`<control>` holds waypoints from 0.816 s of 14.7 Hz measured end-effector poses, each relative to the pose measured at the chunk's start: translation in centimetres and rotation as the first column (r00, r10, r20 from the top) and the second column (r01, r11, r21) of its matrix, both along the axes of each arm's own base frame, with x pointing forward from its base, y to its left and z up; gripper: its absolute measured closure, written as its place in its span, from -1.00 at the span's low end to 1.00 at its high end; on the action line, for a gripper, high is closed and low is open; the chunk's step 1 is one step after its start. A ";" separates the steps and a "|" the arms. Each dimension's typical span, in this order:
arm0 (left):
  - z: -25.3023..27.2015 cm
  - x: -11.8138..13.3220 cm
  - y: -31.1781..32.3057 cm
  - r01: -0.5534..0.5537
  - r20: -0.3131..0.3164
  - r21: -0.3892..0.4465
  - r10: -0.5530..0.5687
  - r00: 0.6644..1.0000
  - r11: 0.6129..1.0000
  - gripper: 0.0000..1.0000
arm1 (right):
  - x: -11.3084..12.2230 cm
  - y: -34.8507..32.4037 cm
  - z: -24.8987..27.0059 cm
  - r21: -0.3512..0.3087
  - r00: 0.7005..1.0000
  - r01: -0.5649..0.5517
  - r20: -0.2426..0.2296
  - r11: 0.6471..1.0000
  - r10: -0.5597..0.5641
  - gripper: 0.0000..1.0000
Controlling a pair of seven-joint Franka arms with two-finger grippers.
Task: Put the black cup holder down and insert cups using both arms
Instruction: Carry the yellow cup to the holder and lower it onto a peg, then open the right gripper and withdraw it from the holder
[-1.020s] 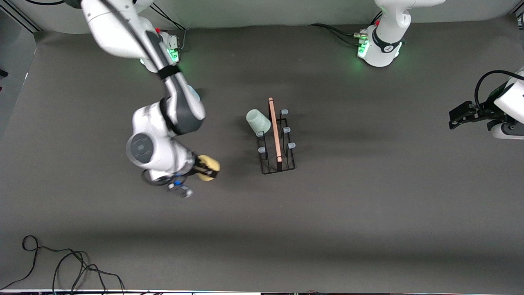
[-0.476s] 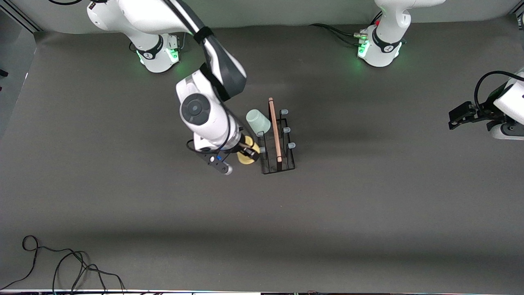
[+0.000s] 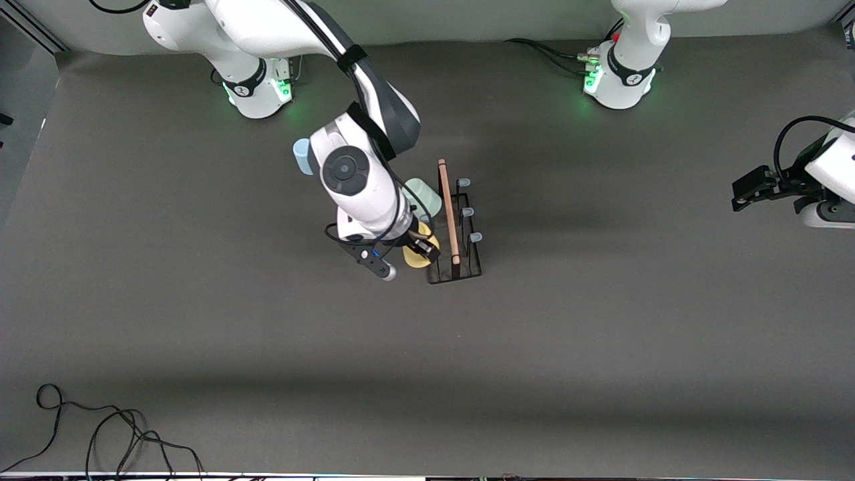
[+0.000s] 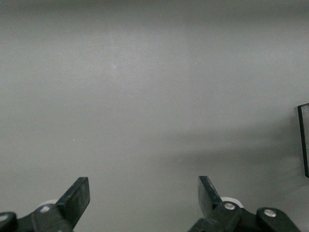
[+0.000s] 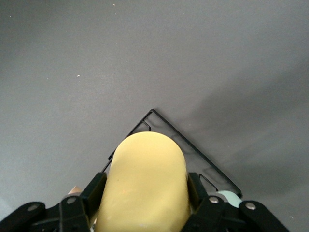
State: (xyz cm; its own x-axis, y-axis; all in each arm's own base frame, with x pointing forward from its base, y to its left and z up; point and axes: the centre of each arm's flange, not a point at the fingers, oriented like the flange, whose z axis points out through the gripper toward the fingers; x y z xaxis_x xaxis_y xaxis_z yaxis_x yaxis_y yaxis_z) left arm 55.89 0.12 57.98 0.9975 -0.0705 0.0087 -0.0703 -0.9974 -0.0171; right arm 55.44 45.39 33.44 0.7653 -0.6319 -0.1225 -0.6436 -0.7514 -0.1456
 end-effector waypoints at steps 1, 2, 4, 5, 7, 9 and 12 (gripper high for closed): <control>0.0 0.0 0.0 0.000 0.000 0.000 0.000 1.000 1.000 -1.00 | 0.0 0.2 -0.7 -0.001 1.000 0.001 0.009 1.000 -0.001 -0.47; 0.0 0.0 0.0 0.000 0.000 0.000 0.000 1.000 1.000 -1.00 | 0.0 0.4 -1.4 -0.005 1.000 0.001 0.010 1.000 -0.001 -0.47; 0.0 0.0 0.0 0.000 0.000 0.000 0.000 1.000 1.000 -1.00 | -0.1 0.7 -2.1 -0.010 1.000 -0.003 0.010 1.000 0.003 -0.47; 0.0 0.0 0.0 0.000 0.000 0.000 0.000 1.000 1.000 -1.00 | -0.2 0.8 -2.3 -0.013 1.000 -0.005 0.009 1.000 0.005 -0.47; 0.0 0.0 0.0 0.000 0.000 0.000 0.000 1.000 1.000 -1.00 | -0.3 0.8 -2.9 -0.020 1.000 -0.006 0.003 1.000 0.006 -0.47; 0.0 0.0 0.0 0.000 0.000 0.000 0.000 1.000 1.000 -1.00 | -0.3 0.8 -3.9 -0.030 1.000 -0.006 -0.004 1.000 0.006 -0.47; 0.0 0.0 0.0 0.000 0.000 0.000 0.000 1.000 1.000 -1.00 | -0.3 0.7 -4.8 -0.039 1.000 -0.006 -0.010 0.999 0.005 -0.95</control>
State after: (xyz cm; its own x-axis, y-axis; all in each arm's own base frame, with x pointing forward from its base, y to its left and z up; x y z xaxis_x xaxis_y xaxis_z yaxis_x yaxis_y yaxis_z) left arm 55.89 0.11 57.98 0.9975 -0.0705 0.0086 -0.0704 -0.9974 -0.0171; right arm 55.13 46.14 28.66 0.7677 -0.6321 -0.1053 -0.6408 -0.7598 -0.1099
